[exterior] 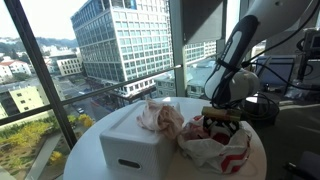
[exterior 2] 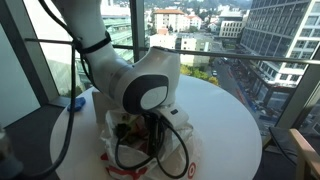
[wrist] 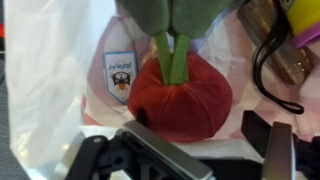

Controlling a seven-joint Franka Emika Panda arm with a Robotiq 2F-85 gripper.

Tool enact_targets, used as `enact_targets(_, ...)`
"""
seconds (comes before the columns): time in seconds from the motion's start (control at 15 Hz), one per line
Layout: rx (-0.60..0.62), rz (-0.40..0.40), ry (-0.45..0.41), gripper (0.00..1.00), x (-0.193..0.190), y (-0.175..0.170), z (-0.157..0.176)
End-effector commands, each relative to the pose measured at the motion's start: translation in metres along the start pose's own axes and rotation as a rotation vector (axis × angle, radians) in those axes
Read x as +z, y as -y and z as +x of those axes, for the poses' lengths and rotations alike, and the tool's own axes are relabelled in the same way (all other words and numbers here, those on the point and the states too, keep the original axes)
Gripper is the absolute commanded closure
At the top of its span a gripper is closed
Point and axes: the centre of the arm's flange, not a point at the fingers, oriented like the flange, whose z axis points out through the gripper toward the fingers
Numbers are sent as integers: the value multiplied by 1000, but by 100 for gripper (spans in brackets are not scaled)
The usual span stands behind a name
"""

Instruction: Remove the objects from the plastic bag and put them on the white basket

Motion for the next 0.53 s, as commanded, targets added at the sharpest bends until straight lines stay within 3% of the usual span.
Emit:
enact_targets(0.0, 14, 33, -28, 34, 1, 7, -2)
enact_targets(0.47, 85, 68, 16, 88, -41, -2, -11)
